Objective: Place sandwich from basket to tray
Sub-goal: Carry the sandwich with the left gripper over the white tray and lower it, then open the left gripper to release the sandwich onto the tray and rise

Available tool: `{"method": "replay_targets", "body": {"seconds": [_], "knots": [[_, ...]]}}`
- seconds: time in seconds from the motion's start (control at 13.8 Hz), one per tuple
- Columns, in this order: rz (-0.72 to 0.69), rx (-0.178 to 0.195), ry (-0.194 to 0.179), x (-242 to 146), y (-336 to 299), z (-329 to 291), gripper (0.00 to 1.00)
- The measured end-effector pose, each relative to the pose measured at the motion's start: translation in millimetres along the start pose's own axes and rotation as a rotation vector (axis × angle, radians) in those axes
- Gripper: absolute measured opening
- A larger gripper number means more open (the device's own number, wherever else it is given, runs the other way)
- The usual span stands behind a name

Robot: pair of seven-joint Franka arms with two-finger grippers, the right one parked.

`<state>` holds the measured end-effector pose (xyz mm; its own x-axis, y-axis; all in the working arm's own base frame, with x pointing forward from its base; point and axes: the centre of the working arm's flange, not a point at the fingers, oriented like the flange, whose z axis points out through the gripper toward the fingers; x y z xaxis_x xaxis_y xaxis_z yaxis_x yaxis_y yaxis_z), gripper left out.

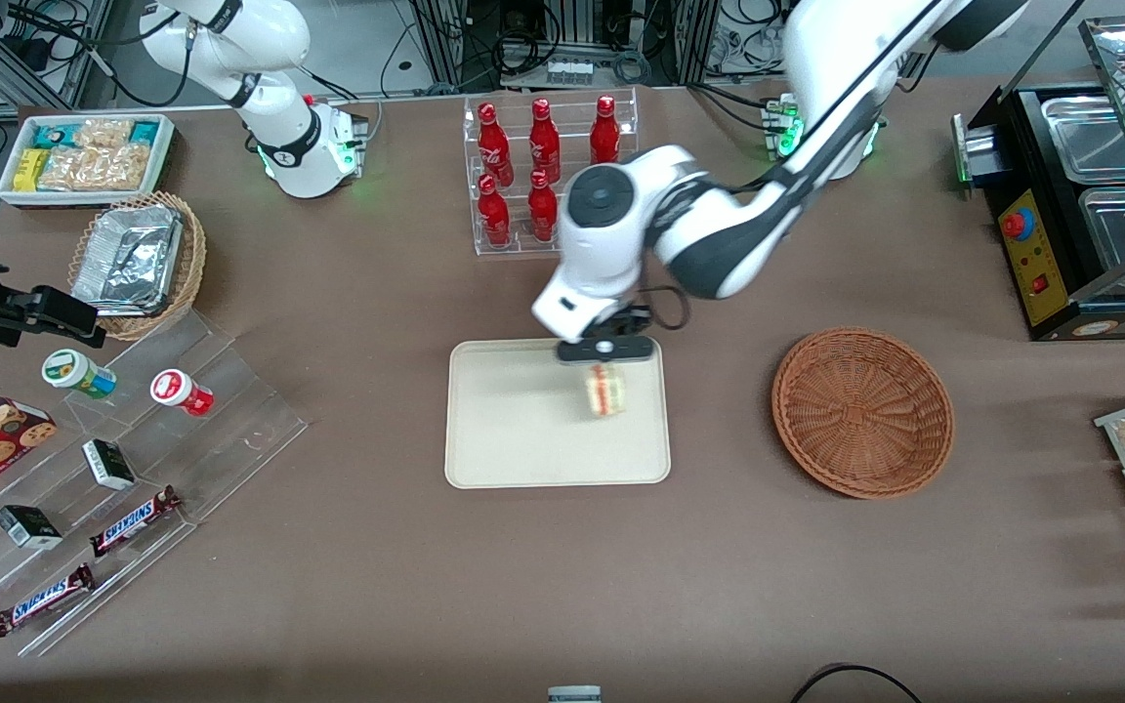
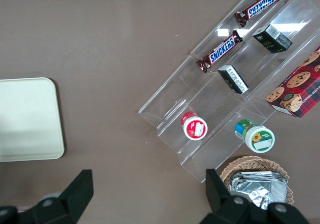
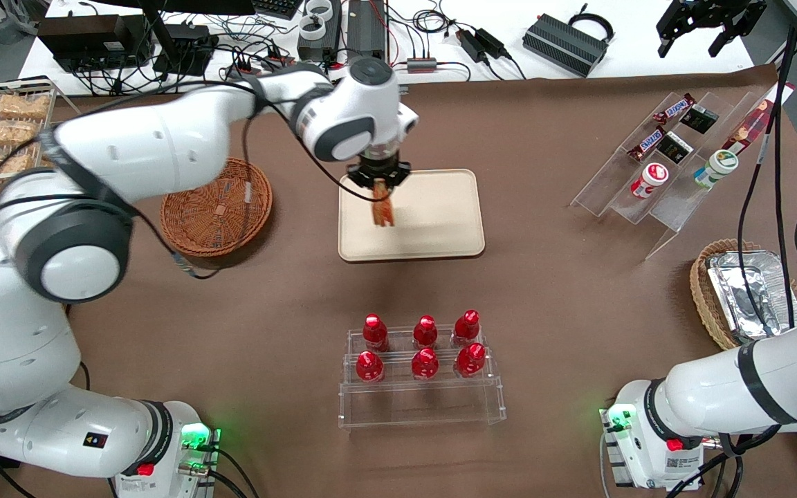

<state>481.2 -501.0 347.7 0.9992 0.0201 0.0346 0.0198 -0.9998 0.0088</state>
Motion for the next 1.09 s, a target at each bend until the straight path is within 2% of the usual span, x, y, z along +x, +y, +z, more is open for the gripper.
{"method": "replay_targets", "body": {"seconds": [0.29,0.44,0.65,0.94,1.02,1.09], "knots": [[0.028,-0.023,0.042,-7,33,51,0.28],[0.035,-0.021,0.052,-8,36,71,0.28],[0.040,-0.049,0.061,-8,40,92,0.28],[0.064,-0.033,0.076,-11,43,108,0.29],[0.065,-0.033,0.078,-10,43,108,0.32],[0.066,-0.033,0.082,-9,43,108,0.41]]}}
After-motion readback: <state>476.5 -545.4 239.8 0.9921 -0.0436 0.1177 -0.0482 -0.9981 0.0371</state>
